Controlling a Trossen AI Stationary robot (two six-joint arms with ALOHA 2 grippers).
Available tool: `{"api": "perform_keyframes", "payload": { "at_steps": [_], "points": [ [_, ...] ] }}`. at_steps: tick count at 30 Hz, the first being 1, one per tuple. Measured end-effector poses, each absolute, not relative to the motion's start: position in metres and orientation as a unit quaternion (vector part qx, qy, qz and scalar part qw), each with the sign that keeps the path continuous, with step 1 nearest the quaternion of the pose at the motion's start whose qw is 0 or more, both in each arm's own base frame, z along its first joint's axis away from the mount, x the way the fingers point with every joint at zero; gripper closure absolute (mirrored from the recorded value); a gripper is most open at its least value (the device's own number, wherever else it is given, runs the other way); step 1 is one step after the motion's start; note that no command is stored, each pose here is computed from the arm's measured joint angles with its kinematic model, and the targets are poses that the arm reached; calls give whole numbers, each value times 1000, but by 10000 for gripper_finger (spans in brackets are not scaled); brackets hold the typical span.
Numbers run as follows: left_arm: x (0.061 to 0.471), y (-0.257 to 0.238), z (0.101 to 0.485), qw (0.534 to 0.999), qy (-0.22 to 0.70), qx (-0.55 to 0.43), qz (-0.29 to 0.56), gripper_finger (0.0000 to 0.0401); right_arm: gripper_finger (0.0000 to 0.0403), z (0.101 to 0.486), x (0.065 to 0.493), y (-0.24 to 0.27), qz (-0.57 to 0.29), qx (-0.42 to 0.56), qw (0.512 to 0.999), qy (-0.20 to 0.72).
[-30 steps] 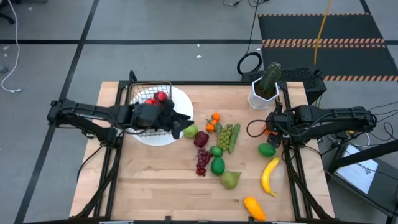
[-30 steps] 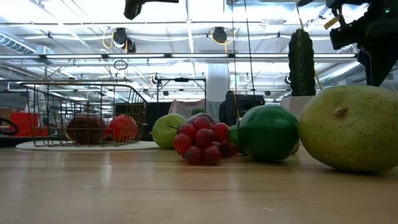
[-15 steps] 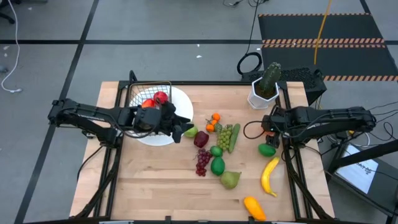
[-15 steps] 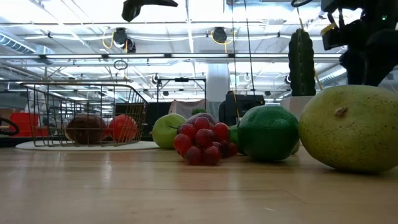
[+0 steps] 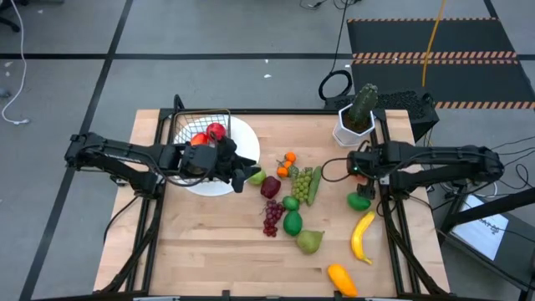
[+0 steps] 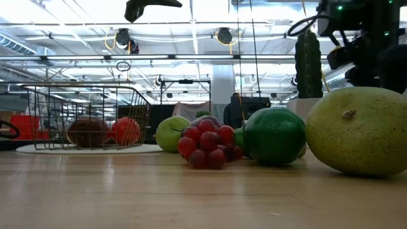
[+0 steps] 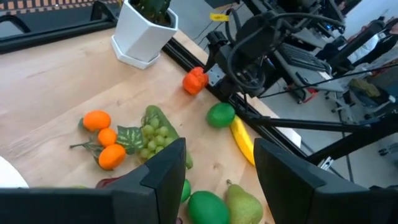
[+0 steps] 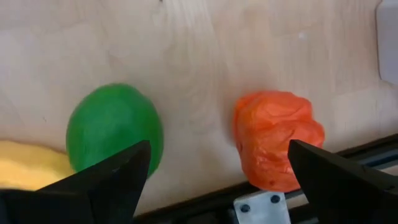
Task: Build produce basket
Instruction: Put the orange pumpkin into the wire basket
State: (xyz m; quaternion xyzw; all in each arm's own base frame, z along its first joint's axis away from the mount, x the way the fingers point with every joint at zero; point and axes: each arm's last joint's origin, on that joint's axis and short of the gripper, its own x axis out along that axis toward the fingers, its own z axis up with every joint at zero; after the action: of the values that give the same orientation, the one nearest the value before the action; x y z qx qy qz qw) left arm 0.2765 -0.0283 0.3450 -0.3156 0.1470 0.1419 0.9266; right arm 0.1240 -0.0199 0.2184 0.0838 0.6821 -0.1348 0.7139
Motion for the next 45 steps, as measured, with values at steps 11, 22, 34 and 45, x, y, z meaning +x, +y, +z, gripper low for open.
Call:
{"api": "perform_keyframes", "payload": {
  "at_steps": [11, 22, 34, 45],
  "points": [
    [277, -28, 347, 924, 137, -329, 138, 212, 27, 209, 132, -36, -141, 144, 685, 700],
    [277, -30, 347, 921, 135, -340, 137, 212, 27, 225, 147, -51, -145, 126, 688, 700],
    [277, -29, 347, 920, 132, -342, 141, 212, 5, 208, 146, -77, -113, 86, 618, 773],
    [277, -28, 347, 920, 131, -342, 143, 212, 6, 203, 146, -82, -82, 73, 612, 783]
  ]
}}
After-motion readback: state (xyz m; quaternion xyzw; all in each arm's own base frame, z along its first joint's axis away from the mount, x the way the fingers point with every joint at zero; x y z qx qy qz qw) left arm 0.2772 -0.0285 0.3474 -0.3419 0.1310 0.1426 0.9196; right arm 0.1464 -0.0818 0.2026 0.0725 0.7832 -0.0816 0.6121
